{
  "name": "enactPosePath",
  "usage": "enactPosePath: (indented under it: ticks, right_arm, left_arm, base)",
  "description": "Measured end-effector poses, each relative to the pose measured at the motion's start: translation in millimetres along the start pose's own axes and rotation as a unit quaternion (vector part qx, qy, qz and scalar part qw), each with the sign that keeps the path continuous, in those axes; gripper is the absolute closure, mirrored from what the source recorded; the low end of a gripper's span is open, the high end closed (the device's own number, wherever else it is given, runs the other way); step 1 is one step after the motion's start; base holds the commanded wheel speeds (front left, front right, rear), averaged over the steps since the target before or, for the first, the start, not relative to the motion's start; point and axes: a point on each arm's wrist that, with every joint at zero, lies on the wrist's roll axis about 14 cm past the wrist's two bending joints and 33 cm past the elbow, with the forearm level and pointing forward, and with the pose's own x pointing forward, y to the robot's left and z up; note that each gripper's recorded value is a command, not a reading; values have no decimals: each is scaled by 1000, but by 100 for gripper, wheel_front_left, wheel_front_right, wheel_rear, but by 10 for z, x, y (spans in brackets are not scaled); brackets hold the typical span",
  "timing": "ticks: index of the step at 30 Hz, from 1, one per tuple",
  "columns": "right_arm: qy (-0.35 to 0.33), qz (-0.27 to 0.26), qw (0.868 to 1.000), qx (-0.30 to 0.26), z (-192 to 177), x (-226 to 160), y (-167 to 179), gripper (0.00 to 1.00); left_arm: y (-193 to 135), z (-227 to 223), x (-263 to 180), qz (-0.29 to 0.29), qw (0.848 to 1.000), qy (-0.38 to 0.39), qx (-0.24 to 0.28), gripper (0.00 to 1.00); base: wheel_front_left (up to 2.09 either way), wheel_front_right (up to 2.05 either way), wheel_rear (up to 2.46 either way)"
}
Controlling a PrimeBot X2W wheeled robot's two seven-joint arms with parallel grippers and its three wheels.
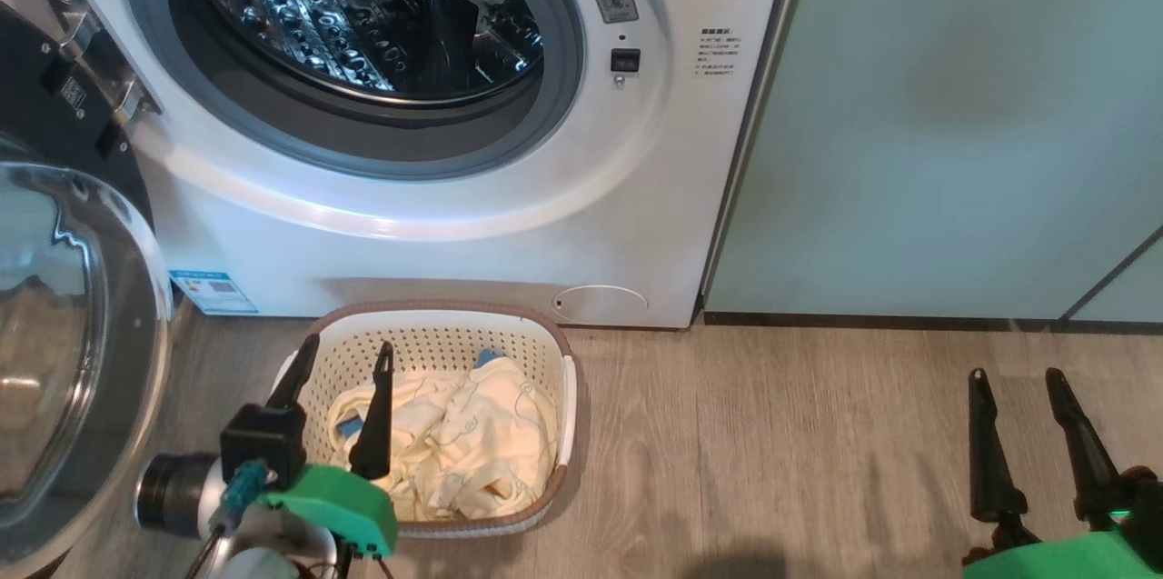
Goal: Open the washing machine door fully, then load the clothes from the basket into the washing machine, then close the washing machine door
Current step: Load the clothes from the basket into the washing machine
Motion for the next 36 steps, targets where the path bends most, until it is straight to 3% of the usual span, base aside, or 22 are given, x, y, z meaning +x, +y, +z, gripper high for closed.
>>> enactPosePath:
  ticks: [6,16,27,36]
  right_arm:
    - [8,-1,1000,0,-49,26,-7,0]
    - [22,1,1000,0,-162,214,-7,0]
    - [52,-14,999,0,-469,577,-146,0]
    - [72,-24,997,-1,-753,849,-269,0]
  left_arm:
    - [-13,-89,21,-3,1000,13,-5,0]
    - [-274,-687,245,-61,992,103,-33,0]
    - [-754,-1748,633,-143,956,248,-56,0]
    - [-916,-2493,841,-159,928,331,-71,0]
  base:
    - [0,0,0]
    - [0,0,0]
    - [0,0,0]
    - [0,0,0]
